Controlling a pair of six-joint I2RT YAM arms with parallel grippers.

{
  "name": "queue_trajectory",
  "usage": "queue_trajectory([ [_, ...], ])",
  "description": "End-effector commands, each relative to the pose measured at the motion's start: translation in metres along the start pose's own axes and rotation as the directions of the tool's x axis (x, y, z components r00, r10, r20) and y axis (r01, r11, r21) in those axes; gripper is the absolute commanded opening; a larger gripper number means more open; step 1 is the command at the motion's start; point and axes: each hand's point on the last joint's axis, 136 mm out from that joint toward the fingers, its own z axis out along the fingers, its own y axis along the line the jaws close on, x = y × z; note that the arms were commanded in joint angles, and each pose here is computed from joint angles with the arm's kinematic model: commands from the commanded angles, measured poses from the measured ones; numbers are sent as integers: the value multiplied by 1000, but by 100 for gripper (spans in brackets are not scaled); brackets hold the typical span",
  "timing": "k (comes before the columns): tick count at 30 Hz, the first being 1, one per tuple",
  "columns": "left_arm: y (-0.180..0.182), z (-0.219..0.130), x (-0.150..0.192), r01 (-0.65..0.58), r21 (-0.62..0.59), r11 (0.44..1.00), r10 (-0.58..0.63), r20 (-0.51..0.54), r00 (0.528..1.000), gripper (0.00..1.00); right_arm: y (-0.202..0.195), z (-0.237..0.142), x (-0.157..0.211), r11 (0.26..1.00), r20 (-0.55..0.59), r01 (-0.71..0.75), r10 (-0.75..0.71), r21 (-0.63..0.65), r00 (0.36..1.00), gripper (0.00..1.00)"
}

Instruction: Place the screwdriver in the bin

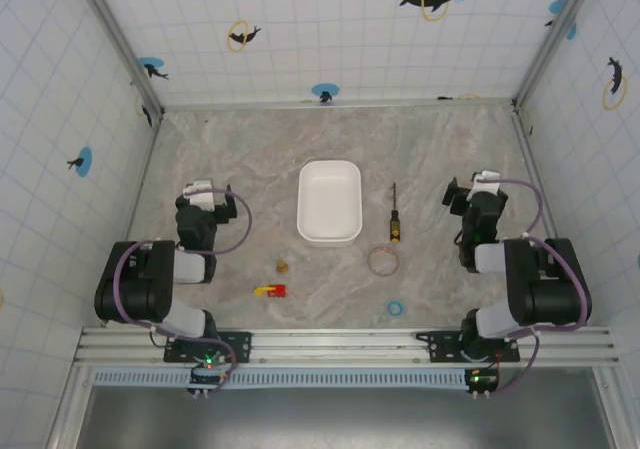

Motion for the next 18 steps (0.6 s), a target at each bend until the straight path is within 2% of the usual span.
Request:
queue_trajectory([
  [1,0,4,-13,-3,7,1000,3,39,999,98,-1,1,-12,1000,45,-12,12,1,999,99],
  [11,0,4,-13,-3,7,1000,3,38,999,98,-1,1,-13,1000,44,-11,11,-1,999,99],
  [18,0,4,-13,-2,8,1000,2,41,999,97,0,2,-31,1000,4,4,-4,14,1000,99],
])
